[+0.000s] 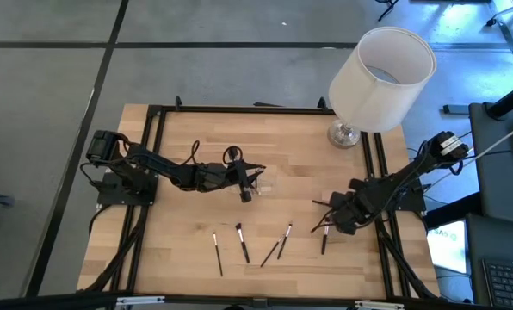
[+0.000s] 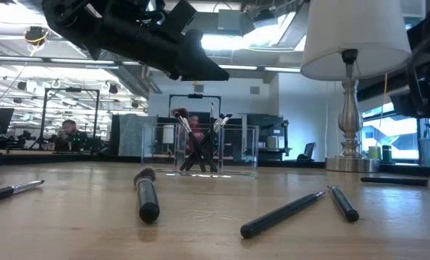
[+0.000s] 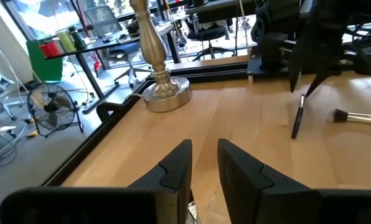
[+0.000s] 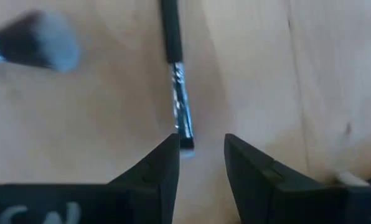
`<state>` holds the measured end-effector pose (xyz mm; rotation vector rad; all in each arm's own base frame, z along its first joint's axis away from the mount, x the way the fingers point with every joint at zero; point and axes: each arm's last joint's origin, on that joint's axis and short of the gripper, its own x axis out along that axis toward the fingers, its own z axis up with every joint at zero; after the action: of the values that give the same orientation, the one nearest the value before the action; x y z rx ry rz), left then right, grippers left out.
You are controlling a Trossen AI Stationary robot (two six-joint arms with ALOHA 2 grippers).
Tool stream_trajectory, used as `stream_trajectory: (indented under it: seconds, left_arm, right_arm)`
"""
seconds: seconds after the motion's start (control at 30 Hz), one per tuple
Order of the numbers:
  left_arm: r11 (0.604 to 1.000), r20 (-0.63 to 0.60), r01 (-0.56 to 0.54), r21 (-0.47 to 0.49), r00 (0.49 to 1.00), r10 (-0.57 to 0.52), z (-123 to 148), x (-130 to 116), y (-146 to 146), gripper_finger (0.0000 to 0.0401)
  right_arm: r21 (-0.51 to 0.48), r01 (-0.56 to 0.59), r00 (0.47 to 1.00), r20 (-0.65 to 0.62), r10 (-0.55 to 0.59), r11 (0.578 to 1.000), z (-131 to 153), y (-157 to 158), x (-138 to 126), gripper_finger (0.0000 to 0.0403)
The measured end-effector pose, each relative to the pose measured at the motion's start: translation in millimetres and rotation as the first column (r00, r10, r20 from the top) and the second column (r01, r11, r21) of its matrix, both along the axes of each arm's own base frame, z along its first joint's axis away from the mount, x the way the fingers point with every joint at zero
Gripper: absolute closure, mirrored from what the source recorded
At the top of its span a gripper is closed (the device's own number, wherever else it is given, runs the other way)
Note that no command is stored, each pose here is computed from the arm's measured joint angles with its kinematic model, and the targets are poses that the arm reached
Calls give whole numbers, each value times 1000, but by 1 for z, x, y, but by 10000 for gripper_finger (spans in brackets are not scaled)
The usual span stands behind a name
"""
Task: Put items in baskets/containers
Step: Put the eyeshadow brush into the transparent organizer
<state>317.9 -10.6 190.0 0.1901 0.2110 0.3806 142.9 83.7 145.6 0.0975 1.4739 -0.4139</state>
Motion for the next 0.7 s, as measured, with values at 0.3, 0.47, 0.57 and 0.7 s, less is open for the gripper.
stream_trajectory:
  seconds: [0.3,0.47,0.57,0.7]
  left_arm:
    - [1000,-2,0,1,1000,0,0,0,0,329]
    - [1000,-6,2,2,1000,-2,-1,0,0,329]
    - [1000,-6,3,3,1000,-3,-1,0,-1,330]
    - [1000,-9,0,11,1000,0,-1,0,-1,331]
  right_arm:
    - [53,21,1000,1,-21,998,-20,-4,-9,276]
    - [63,66,998,11,-67,996,-22,-5,-10,281]
    - [95,101,995,4,-102,990,-22,-4,-8,311]
    - [136,112,994,-14,-111,984,-14,-2,-2,386]
